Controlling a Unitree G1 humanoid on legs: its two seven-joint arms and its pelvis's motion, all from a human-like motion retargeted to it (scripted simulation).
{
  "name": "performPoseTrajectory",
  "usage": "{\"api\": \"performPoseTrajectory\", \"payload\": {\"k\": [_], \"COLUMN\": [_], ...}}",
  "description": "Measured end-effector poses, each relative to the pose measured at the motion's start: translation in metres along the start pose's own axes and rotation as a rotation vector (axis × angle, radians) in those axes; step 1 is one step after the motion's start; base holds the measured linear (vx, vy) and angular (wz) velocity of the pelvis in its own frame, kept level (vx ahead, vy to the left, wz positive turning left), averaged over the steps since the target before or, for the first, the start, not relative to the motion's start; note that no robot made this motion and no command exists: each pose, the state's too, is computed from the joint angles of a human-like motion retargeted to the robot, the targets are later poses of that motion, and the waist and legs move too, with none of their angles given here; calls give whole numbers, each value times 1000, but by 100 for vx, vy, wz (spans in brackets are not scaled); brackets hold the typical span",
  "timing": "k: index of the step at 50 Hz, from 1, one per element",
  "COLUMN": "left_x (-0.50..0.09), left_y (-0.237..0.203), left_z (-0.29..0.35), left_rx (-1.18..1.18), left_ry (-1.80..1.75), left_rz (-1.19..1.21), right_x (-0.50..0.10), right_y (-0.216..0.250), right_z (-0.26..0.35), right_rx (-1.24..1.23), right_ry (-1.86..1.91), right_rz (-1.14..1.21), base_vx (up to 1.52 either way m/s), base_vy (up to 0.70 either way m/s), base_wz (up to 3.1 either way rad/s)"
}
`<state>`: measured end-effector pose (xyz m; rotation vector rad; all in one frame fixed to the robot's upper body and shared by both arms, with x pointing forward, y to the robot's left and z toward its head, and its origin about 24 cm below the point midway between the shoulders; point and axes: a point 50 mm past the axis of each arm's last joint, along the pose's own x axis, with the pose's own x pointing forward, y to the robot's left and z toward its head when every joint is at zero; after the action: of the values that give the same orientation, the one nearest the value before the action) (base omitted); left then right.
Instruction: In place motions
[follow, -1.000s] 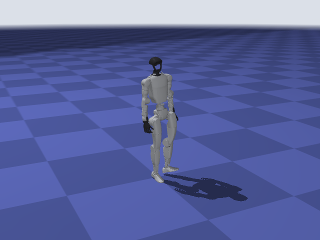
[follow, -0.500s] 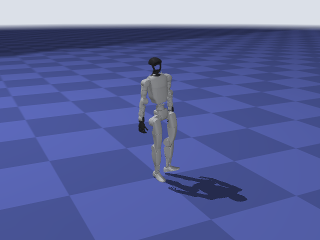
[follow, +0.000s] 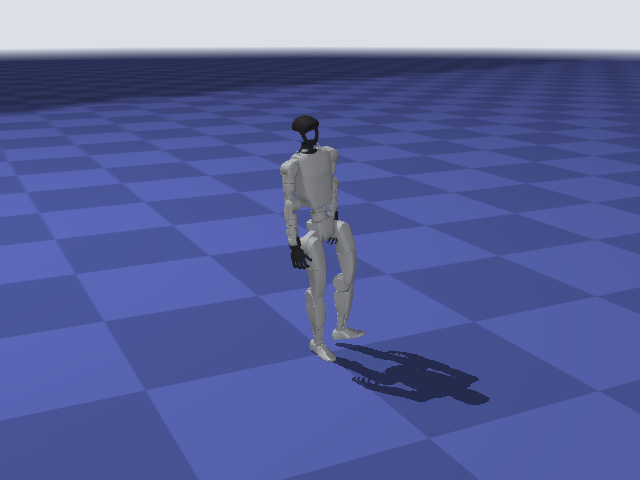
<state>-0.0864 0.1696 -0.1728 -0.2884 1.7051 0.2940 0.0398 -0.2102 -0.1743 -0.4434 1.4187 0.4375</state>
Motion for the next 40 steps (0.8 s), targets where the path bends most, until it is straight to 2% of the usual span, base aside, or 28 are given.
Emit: {"api": "performPoseTrajectory", "payload": {"k": [10,30,40], "left_x": [0,1,1], "left_y": [-4,-5,-6], "left_z": [2,13,14], "left_rx": [9,12,23], "left_ry": [-10,-45,-50], "left_rz": [-16,-20,-22], "right_x": [0,-9,-8], "right_y": [-1,4,5], "right_z": [-1,-54,-50], "right_rx": [-4,74,83], "right_ry": [0,165,148], "right_rz": [-3,-47,-39], "base_vx": [-4,0,0], "base_vy": [-2,0,0], "base_wz": [6,0,0]}}
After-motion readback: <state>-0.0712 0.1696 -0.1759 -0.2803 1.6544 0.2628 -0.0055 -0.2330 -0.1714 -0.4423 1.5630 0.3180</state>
